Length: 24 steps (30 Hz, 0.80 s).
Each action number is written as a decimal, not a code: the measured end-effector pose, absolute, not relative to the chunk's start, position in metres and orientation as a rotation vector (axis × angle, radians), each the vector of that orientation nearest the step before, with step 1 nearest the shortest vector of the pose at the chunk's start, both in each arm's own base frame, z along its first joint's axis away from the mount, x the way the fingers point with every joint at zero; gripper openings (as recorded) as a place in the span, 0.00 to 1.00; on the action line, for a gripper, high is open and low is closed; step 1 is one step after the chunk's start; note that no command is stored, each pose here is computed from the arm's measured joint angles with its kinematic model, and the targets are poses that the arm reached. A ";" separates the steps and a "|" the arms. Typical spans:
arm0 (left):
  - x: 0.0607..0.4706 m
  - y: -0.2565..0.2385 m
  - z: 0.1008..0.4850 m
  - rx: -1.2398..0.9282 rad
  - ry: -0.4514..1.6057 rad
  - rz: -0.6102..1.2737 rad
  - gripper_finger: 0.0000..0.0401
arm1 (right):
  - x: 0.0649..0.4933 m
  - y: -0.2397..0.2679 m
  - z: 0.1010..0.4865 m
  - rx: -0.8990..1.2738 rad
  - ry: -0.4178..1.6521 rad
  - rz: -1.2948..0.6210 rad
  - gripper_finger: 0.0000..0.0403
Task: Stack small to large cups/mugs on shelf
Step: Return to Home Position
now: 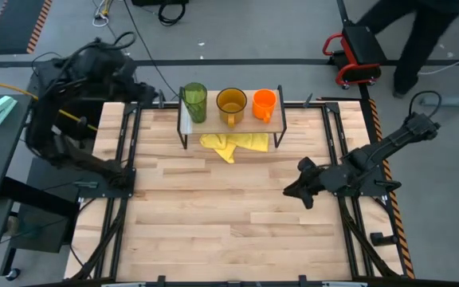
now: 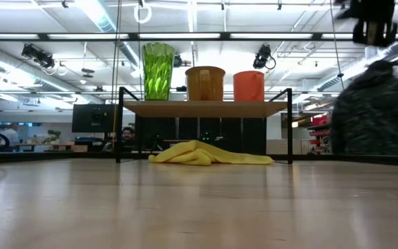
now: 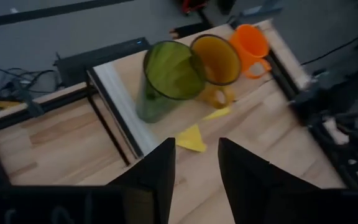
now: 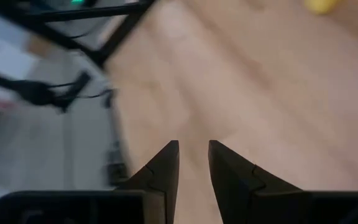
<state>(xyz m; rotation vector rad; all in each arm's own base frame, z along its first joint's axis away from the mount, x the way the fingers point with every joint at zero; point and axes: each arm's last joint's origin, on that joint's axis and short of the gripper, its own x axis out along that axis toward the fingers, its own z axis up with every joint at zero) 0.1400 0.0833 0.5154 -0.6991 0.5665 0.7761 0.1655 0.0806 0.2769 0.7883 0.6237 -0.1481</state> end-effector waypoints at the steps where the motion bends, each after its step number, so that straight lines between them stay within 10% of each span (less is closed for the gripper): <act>1: 0.136 0.078 0.518 -0.706 0.549 0.768 0.33 | 0.166 0.082 0.285 0.809 0.622 -0.112 0.23; 13: 0.103 0.039 0.530 -0.630 0.492 0.592 0.31 | 0.153 0.082 0.358 0.681 0.583 0.110 0.23; 24: 0.091 0.015 0.533 -0.496 0.455 0.532 0.33 | 0.125 0.072 0.375 0.620 0.088 0.312 0.23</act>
